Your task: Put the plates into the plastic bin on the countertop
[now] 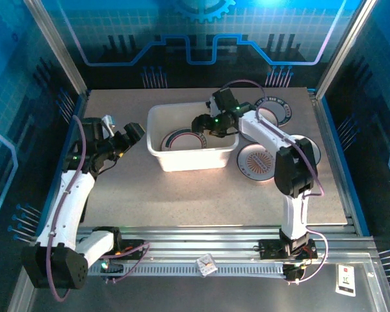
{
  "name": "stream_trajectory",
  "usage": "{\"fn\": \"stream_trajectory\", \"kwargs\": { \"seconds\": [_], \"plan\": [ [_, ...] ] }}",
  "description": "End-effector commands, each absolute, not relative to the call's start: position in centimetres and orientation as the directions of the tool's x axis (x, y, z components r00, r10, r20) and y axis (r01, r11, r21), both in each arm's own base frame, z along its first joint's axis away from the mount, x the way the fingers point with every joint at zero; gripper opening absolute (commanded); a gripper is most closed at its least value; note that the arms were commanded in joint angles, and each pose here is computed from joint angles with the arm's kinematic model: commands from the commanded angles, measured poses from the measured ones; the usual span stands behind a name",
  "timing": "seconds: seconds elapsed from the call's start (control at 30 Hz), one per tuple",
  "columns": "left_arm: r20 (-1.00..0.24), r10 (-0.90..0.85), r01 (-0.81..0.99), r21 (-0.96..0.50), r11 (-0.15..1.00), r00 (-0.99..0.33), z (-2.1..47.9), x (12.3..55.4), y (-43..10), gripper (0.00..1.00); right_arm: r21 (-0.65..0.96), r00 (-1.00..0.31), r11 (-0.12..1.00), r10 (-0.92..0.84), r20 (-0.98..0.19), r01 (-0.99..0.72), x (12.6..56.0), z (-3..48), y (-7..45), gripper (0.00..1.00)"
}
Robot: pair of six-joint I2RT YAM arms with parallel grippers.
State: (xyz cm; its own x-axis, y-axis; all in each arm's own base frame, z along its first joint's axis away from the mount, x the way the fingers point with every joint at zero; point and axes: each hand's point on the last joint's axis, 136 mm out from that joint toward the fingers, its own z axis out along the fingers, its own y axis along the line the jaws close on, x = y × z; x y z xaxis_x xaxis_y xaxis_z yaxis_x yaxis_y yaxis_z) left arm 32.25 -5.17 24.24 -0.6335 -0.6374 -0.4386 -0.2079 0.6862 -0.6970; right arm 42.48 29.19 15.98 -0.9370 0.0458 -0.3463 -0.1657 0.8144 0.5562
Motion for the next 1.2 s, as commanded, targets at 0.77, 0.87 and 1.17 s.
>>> {"fn": "stream_trajectory", "kwargs": {
  "seconds": [0.77, 0.87, 1.17],
  "plan": [
    [-0.409, -0.646, -0.199, -0.726, 0.658, -0.645, 24.3, 31.7, -5.6, 0.99, 0.475, -0.876, 0.84, 0.0, -0.482, -0.261, 41.3, 19.9, 28.6, 0.81],
    [-0.404, -0.639, -0.188, -0.731, 0.656, -0.655, 24.3, 31.6, -5.9, 0.99, 0.439, -0.85, 0.857, 0.003, -0.527, -0.269, 41.3, 21.2, 27.7, 0.81],
    [-0.382, -0.625, -0.173, -0.745, 0.644, -0.681, 24.0, 31.3, -6.8, 0.99, 0.426, -0.797, 0.864, 0.047, -0.602, -0.27, 40.3, 25.1, 24.8, 0.81]
  ]
}}
